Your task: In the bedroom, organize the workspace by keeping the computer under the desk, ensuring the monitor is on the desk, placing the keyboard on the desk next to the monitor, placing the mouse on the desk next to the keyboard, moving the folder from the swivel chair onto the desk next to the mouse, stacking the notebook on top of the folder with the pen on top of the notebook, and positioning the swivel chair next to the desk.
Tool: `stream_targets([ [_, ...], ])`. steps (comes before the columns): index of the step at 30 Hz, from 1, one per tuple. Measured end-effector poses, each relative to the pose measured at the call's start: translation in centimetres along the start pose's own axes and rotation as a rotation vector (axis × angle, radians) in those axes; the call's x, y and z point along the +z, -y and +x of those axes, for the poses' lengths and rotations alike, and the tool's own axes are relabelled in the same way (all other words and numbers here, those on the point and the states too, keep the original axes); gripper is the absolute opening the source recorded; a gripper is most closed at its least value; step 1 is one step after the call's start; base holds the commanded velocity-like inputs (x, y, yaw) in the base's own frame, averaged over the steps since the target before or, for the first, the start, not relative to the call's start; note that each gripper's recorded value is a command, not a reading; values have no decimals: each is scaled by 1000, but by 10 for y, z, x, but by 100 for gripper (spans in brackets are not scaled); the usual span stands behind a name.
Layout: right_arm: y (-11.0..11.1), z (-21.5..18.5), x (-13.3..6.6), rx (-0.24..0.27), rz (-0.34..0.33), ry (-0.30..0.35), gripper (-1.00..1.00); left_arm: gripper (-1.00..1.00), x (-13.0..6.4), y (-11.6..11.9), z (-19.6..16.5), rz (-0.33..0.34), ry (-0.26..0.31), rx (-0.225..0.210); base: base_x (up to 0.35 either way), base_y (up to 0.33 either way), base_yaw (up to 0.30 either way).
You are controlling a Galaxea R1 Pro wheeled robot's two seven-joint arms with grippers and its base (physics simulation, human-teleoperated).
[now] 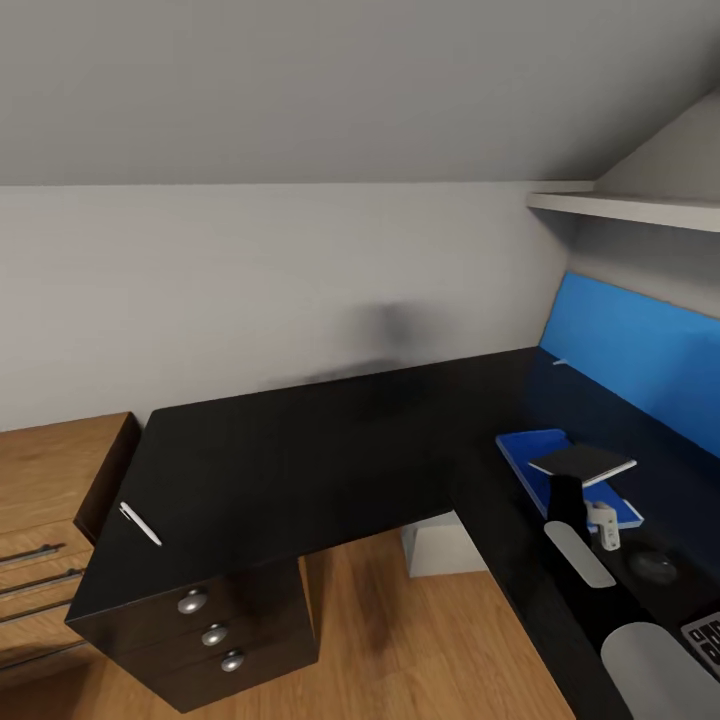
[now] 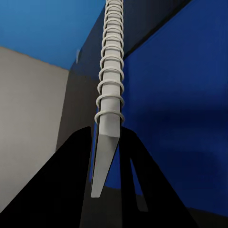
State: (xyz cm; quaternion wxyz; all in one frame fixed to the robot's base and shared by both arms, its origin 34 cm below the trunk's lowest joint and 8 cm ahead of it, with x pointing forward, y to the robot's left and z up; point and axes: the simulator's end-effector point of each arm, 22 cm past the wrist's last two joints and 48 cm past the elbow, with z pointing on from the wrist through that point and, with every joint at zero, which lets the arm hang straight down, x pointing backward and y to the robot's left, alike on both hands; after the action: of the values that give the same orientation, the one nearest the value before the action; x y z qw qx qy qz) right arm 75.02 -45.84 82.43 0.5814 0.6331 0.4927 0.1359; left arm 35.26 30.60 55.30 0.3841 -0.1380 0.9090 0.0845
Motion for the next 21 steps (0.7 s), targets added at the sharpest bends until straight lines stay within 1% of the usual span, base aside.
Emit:
stream_targets([
  [2,0,0,0,0,0,0,-100,100,0,0,0,0,0,0,73,0,0],
  [7,0,0,0,0,0,-1,-100,100,0,1,0,3,0,1,193,0,0],
  [21,0,2,0,-1,1,-4,-100,100,0,0,1,2,-2,1,11,0,0],
])
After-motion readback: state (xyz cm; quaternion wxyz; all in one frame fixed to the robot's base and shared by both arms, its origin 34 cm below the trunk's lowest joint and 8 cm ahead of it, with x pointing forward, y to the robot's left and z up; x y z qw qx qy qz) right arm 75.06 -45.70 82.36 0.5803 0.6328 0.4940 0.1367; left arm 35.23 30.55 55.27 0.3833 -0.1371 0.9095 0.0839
